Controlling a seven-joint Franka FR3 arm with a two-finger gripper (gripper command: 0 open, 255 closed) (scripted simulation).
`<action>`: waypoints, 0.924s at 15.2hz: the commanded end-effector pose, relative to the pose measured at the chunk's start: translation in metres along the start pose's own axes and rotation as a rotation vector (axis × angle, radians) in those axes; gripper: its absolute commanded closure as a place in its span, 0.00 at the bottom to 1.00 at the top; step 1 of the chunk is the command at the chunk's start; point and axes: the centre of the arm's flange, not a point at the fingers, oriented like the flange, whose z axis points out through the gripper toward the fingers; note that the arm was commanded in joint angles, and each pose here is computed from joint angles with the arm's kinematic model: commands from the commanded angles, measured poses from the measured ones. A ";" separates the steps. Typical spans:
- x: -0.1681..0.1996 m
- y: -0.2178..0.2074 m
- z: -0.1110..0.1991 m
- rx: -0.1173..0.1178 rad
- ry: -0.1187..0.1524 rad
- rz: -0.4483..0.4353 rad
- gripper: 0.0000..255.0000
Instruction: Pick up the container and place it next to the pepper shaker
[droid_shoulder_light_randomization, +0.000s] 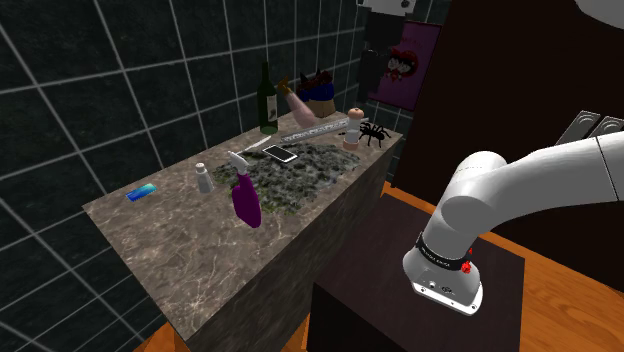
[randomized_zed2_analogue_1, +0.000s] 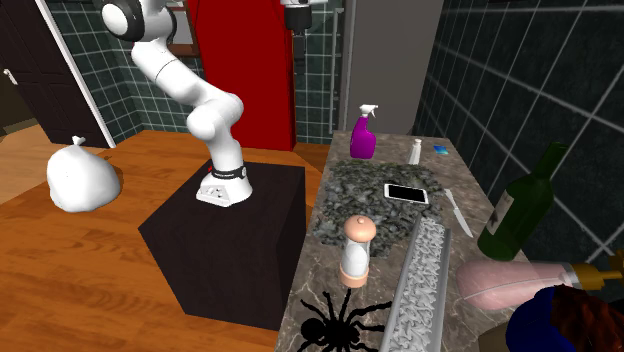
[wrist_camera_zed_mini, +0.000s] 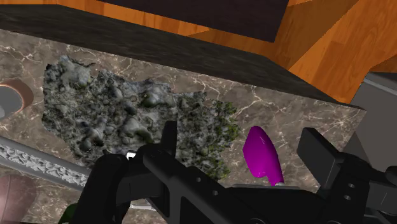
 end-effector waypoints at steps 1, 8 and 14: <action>0.000 0.000 0.000 0.000 0.000 0.000 0.00; 0.033 0.076 0.036 -0.012 0.006 0.043 0.00; 0.060 0.143 0.065 -0.022 0.012 0.080 0.00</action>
